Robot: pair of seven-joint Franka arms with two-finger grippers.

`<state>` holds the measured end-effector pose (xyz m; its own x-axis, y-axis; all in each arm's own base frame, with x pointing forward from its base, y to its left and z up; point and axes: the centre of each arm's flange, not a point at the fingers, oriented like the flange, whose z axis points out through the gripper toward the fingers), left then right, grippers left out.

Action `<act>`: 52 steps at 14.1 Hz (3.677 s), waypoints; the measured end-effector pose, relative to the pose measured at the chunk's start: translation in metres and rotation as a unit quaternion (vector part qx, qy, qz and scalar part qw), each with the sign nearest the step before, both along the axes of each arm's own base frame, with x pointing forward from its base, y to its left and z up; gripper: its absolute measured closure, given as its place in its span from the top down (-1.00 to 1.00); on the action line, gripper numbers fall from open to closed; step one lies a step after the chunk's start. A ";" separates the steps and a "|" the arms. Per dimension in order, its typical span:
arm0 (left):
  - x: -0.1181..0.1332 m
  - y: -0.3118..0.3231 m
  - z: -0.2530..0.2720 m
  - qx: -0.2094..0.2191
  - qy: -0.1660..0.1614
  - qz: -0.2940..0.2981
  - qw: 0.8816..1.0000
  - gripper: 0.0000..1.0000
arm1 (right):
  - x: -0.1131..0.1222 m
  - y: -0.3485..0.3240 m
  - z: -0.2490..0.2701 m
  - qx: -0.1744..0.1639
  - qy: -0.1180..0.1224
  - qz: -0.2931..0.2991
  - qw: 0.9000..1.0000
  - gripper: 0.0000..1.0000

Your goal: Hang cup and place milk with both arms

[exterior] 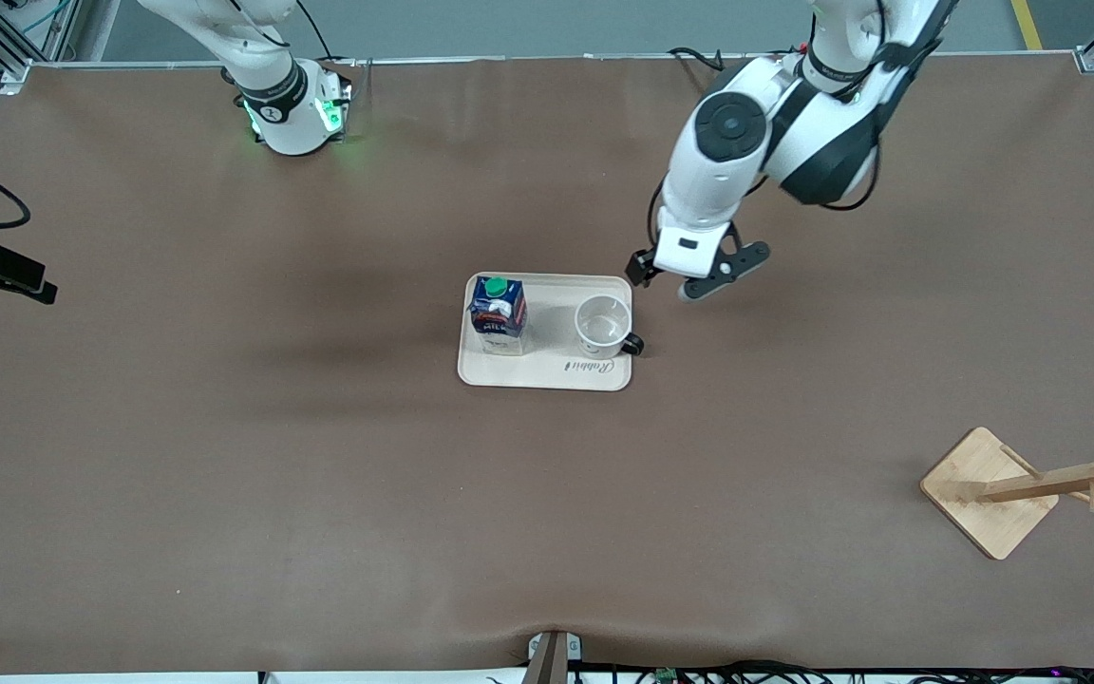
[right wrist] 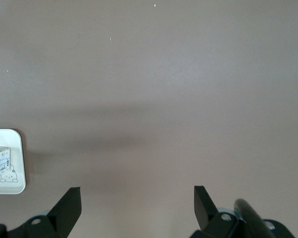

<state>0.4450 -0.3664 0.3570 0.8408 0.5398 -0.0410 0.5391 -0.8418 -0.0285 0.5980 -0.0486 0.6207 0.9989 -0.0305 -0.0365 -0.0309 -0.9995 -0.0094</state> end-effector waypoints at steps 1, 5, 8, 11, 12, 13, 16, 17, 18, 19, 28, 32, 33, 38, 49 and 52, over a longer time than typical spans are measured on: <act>-0.004 -0.009 -0.017 0.009 -0.005 0.014 1.000 1.00 | 0.002 0.000 -0.002 0.000 -0.002 0.000 1.000 1.00; -0.011 -0.029 -0.070 0.021 -0.015 0.057 0.998 0.89 | 0.018 -0.002 -0.023 0.004 -0.004 0.000 1.000 1.00; -0.013 -0.035 -0.087 0.027 -0.018 0.076 0.997 0.72 | 0.030 -0.001 -0.040 0.014 -0.007 -0.001 1.000 1.00; -0.014 -0.043 -0.091 0.020 -0.022 0.094 0.995 0.44 | 0.035 -0.001 -0.051 0.018 -0.001 -0.001 1.000 1.00; -0.015 -0.045 -0.093 0.021 -0.024 0.095 0.995 0.39 | 0.037 -0.002 -0.060 0.019 0.007 -0.002 1.000 1.00; -0.017 -0.047 -0.096 0.023 -0.026 0.097 0.995 0.38 | 0.040 -0.002 -0.070 0.020 0.016 -0.002 1.000 1.00; -0.017 -0.049 -0.104 0.021 -0.030 0.106 0.994 0.18 | 0.043 -0.004 -0.097 0.025 0.050 -0.003 0.998 1.00; -0.016 -0.050 -0.106 0.017 -0.030 0.109 0.993 -0.01 | 0.042 -0.004 -0.103 0.027 0.060 -0.003 0.998 1.00; -0.015 -0.051 -0.108 0.014 -0.029 0.110 0.993 -0.27 | 0.041 -0.003 -0.111 0.029 0.070 -0.003 0.997 1.00; -0.014 -0.052 -0.109 0.013 -0.029 0.110 0.993 -0.45 | 0.040 0.000 -0.117 0.031 0.076 -0.001 0.997 1.00; 0.022 -0.043 -0.052 0.059 -0.083 0.067 0.993 -0.86 | 0.024 0.153 -0.157 0.082 0.138 0.035 0.986 1.00; 0.053 -0.019 0.030 0.110 -0.102 0.010 0.989 -0.87 | -0.013 0.315 -0.180 0.049 0.132 -0.020 0.990 1.00; 0.064 -0.008 0.047 0.119 -0.102 -0.005 0.988 -0.87 | -0.021 0.343 -0.190 0.056 0.136 -0.041 0.988 1.00; 0.111 0.077 0.114 0.125 -0.101 -0.076 0.984 -0.87 | -0.029 0.409 -0.226 0.105 0.140 -0.119 0.977 1.00; 0.178 0.305 0.192 0.097 -0.082 -0.270 0.954 -0.87 | -0.078 0.477 -0.290 0.031 0.112 -0.089 0.989 0.89; 0.187 0.356 0.191 0.096 -0.072 -0.318 0.941 -0.87 | -0.080 0.476 -0.300 0.034 0.103 -0.101 0.989 0.55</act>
<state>0.6325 -0.0100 0.5479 0.9857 -0.0876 0.1440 -0.0614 -0.9822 -0.1777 0.5179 0.4273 0.3209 0.9437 -0.2194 -0.2476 -0.2384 -0.9699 -0.0491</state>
